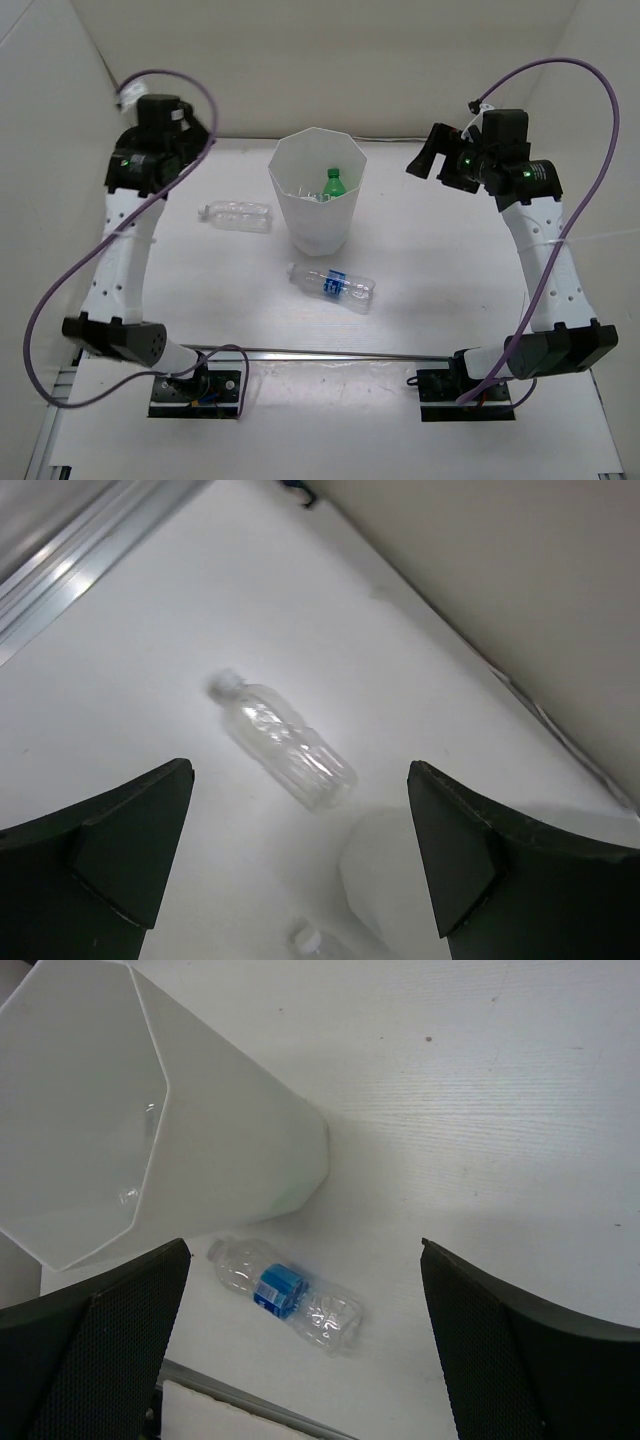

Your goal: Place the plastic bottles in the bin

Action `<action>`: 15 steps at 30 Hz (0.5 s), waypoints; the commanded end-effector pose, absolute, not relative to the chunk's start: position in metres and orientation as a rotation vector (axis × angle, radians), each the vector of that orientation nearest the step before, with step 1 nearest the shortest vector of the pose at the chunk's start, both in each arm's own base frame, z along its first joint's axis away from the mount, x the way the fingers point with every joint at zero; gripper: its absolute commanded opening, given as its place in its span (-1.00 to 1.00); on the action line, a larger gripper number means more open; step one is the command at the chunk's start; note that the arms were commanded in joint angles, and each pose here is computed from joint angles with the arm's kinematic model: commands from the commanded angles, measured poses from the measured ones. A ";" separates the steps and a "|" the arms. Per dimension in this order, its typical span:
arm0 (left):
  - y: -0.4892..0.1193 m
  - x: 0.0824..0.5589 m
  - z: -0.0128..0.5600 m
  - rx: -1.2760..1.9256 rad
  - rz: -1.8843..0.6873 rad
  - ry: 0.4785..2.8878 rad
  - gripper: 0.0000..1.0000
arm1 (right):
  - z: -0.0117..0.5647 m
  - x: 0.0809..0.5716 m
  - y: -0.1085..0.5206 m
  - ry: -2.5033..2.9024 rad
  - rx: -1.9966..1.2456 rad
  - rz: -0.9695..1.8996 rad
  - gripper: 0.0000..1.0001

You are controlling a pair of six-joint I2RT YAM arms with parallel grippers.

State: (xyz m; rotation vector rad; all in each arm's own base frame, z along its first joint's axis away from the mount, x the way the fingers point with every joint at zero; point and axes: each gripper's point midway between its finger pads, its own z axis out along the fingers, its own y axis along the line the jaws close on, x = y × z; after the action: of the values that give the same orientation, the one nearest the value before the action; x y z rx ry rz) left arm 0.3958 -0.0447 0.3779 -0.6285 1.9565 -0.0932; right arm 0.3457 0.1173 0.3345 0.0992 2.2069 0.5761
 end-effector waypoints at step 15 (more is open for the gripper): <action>-0.008 0.445 0.231 -1.769 -0.647 1.997 1.00 | 0.314 0.357 0.127 2.259 0.089 0.627 1.00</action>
State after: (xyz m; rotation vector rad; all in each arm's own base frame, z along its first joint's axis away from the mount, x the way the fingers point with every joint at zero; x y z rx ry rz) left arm 0.4402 0.0114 0.1990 -1.5552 2.1548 -0.3961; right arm 0.3525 0.1249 0.3086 0.0983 2.2850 0.6099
